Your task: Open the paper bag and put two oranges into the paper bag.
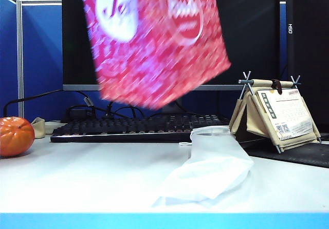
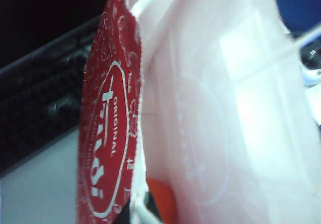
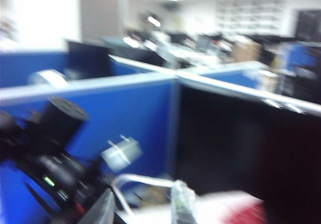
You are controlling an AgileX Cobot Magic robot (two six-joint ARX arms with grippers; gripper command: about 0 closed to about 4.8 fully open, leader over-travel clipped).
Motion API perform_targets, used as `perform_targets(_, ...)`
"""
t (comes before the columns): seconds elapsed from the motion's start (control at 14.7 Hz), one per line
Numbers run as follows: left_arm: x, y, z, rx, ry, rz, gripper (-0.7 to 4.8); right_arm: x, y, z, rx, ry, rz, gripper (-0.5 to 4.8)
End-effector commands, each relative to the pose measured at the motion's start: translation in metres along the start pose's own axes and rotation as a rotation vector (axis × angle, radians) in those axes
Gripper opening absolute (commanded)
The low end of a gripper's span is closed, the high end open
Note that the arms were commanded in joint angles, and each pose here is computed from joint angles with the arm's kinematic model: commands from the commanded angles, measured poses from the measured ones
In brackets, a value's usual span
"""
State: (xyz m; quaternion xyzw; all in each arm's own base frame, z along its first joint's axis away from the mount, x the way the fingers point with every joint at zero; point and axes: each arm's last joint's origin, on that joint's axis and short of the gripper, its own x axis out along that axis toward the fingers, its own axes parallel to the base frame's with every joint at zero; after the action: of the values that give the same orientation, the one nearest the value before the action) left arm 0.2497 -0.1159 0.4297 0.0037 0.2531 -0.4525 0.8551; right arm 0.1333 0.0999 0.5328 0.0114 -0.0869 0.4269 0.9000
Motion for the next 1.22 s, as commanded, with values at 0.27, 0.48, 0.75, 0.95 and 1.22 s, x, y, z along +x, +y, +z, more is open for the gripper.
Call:
perform_targets(0.27,0.014,0.010,-0.028,-0.012,0.126,0.052,-0.04,-0.039,0.006,0.000,-0.065,0.113,-0.181,1.43)
perform_targets(0.48,0.023,0.015,-0.042,-0.030,0.161,0.048,-0.04,-0.049,0.008,-0.003,-0.080,0.166,-0.225,1.28)
perform_targets(0.75,0.036,0.024,-0.055,-0.014,0.109,0.109,-0.04,-0.048,0.007,-0.011,-0.069,0.237,-0.229,1.03)
perform_targets(0.95,0.041,0.029,-0.060,0.004,0.095,0.170,-0.04,-0.050,0.008,-0.011,-0.068,0.244,-0.228,1.03)
perform_targets(1.22,0.053,0.035,-0.080,-0.032,0.110,0.169,-0.04,-0.050,0.008,-0.012,-0.066,0.253,-0.228,1.03)
